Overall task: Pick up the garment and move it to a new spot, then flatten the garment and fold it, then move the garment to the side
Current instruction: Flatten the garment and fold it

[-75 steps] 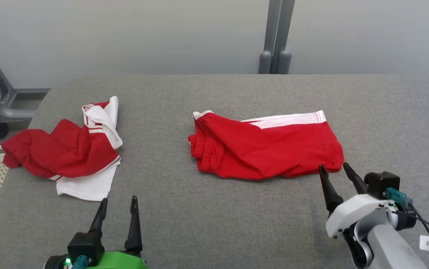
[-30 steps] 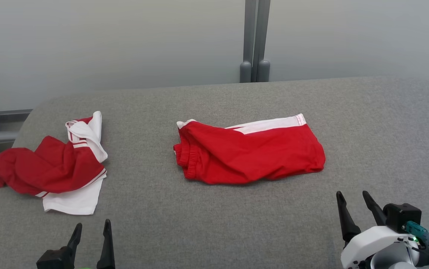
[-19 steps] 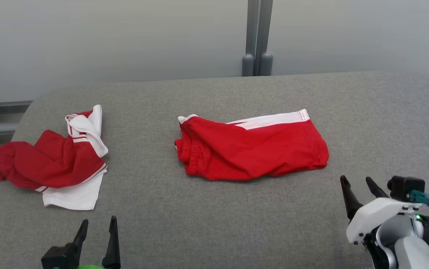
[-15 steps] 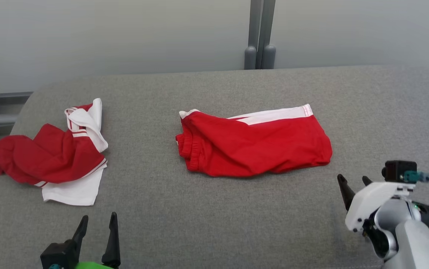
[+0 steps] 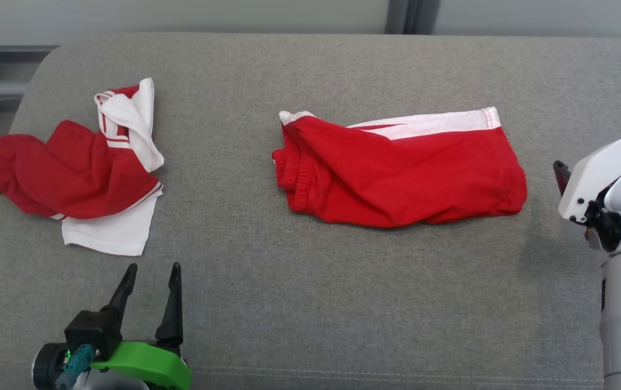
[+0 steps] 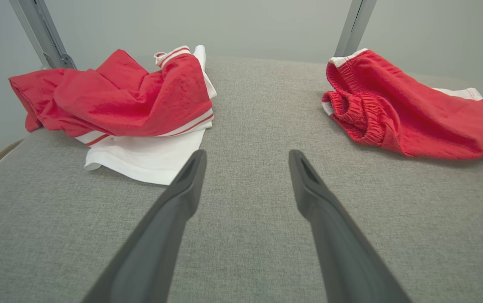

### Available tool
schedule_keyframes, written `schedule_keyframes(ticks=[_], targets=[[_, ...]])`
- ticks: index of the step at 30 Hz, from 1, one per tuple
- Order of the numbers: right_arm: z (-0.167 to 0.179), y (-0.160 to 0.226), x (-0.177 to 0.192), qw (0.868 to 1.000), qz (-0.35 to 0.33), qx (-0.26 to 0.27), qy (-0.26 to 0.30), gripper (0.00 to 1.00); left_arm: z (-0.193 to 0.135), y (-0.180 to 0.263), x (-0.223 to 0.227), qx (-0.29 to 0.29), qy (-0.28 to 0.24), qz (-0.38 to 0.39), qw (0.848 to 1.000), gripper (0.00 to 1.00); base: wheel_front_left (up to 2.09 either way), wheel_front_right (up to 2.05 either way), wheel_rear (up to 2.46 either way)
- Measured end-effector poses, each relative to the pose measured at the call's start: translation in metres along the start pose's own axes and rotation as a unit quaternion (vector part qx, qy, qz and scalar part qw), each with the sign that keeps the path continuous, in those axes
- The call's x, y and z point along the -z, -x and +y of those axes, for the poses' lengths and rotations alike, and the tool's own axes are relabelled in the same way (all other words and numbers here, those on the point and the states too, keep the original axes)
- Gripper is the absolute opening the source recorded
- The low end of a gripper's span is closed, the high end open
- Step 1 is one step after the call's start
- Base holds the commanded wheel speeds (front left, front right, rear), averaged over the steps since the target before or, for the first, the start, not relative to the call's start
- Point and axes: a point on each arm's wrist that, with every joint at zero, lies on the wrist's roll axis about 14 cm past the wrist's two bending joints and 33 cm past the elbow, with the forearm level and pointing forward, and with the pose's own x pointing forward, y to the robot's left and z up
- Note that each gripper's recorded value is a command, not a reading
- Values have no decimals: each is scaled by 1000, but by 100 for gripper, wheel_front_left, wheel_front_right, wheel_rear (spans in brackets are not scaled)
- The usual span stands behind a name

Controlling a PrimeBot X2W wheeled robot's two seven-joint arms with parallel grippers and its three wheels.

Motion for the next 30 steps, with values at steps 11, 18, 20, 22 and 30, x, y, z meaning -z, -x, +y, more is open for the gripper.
schedule_keyframes(ticks=[11, 18, 20, 22, 30], targets=[[27, -60, 19, 997, 77, -11, 13, 100, 15, -6, 8, -18, 0, 17, 1000, 100, 0, 0, 0], [41, -79, 40, 993, 115, -17, 20, 100, 26, -3, 12, -33, -1, 26, 999, 100, 0, 0, 0], [41, -81, 45, 992, 125, -16, 14, 98, 25, -3, 14, -31, -1, 30, 999, 100, 0, 0, 0], [41, -83, 47, 991, 134, -15, 5, 75, 25, -2, 16, -31, 1, 33, 999, 100, 0, 0, 0], [50, -92, 49, 987, 156, -20, -14, 15, 29, -2, 21, -36, 5, 44, 998, 100, 0, 0, 0]])
